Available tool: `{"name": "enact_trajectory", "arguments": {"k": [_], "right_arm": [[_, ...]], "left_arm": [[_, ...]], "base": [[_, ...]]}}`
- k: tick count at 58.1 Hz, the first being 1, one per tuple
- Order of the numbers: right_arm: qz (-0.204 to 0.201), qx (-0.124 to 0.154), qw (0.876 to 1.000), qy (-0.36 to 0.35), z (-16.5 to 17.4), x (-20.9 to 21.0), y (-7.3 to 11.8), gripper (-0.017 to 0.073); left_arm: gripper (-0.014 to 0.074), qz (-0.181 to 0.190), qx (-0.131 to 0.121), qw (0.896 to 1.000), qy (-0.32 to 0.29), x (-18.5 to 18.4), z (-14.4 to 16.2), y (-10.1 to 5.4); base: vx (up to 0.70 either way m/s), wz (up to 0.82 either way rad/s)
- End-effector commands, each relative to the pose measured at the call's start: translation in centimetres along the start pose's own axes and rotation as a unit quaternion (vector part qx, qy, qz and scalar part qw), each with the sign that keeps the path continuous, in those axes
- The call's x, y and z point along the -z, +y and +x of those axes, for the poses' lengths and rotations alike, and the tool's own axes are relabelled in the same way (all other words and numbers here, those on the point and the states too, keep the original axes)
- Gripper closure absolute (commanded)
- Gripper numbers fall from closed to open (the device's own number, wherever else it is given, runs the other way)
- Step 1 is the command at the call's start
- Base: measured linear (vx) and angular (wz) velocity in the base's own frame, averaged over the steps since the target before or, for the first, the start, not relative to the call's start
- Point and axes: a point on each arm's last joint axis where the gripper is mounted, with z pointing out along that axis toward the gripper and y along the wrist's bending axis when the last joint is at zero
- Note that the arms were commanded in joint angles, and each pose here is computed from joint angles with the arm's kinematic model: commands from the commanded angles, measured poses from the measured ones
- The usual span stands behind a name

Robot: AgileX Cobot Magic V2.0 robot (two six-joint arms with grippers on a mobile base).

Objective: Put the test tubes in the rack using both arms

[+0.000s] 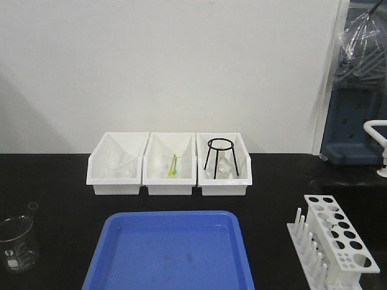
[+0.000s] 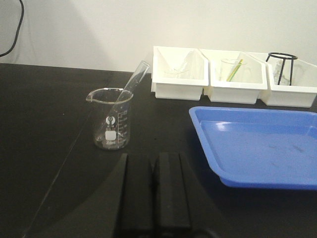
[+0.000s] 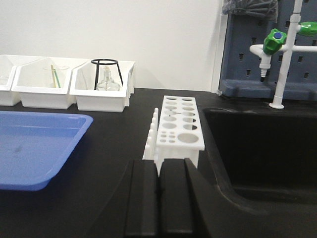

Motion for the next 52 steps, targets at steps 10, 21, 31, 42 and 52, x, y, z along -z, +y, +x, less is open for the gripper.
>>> {"name": "enact_trajectory", "arguments": {"k": [10,21,31,42,52], "right_arm": [[-0.001,0.007,0.999,-0.039,-0.36,0.04,0.05,0.0568],[-0.001,0.007,0.999,-0.039,-0.36,0.04,0.05,0.0568],[-0.001,0.007,0.999,-0.039,-0.36,0.04,0.05,0.0568],[-0.001,0.007,0.999,-0.039,-0.36,0.04,0.05,0.0568],[-0.001,0.007,0.999,-0.039,-0.36,0.04,0.05,0.0568]], "left_arm": [[0.0598,0.005,0.003,0.998,-0.059,0.32,-1.66,-0.15],[0.0598,0.005,0.003,0.998,-0.059,0.32,-1.66,-0.15],[0.0598,0.005,0.003,0.998,-0.059,0.32,-1.66,-0.15],[0.0598,0.005,0.003,0.998,-0.059,0.32,-1.66,-0.15],[0.0598,0.005,0.003,0.998,-0.059,0.32,-1.66,-0.15]], "base": [[0.2,0.01],[0.15,0.0],[0.09,0.0],[0.05,0.0],[0.02,-0.01]]}}
